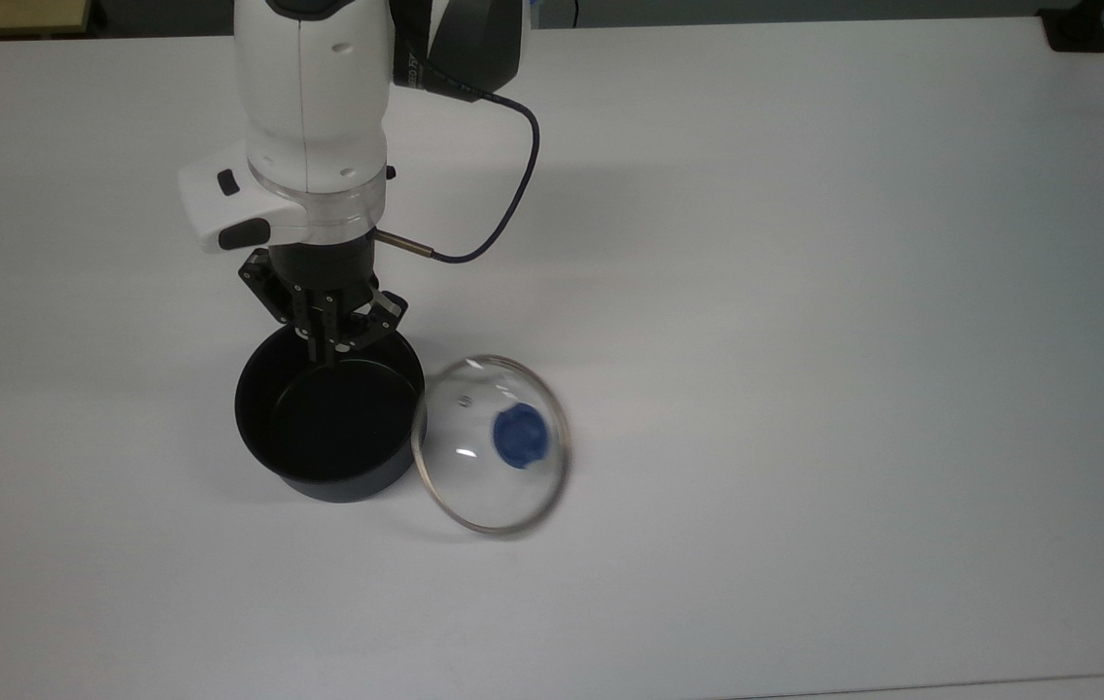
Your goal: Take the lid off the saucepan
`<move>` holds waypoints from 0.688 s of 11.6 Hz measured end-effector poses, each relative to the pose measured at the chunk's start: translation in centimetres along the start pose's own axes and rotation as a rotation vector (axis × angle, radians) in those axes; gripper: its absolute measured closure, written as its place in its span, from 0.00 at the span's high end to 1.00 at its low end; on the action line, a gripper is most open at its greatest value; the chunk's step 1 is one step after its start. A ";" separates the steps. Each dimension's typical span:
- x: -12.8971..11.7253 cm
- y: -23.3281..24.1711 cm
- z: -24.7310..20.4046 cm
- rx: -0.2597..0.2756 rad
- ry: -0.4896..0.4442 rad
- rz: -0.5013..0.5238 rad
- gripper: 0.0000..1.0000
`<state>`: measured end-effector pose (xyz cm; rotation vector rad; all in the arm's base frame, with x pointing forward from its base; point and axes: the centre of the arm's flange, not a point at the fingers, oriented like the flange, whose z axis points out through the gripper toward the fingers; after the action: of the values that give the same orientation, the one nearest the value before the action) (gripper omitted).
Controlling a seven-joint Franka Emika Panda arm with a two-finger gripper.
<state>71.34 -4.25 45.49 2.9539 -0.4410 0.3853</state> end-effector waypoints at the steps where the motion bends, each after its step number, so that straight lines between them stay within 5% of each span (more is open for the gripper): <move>1: -0.1 -0.1 0.1 0.000 -0.003 -0.001 0.33; 5: -0.4 -0.4 0.4 -0.001 -0.012 -0.006 0.91; 6: -0.4 -0.4 0.4 -0.002 -0.016 -0.008 1.00; 8: -0.7 -0.4 0.5 -0.009 -0.038 -0.009 1.00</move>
<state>70.96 -3.76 44.76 2.9578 -0.4332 0.3254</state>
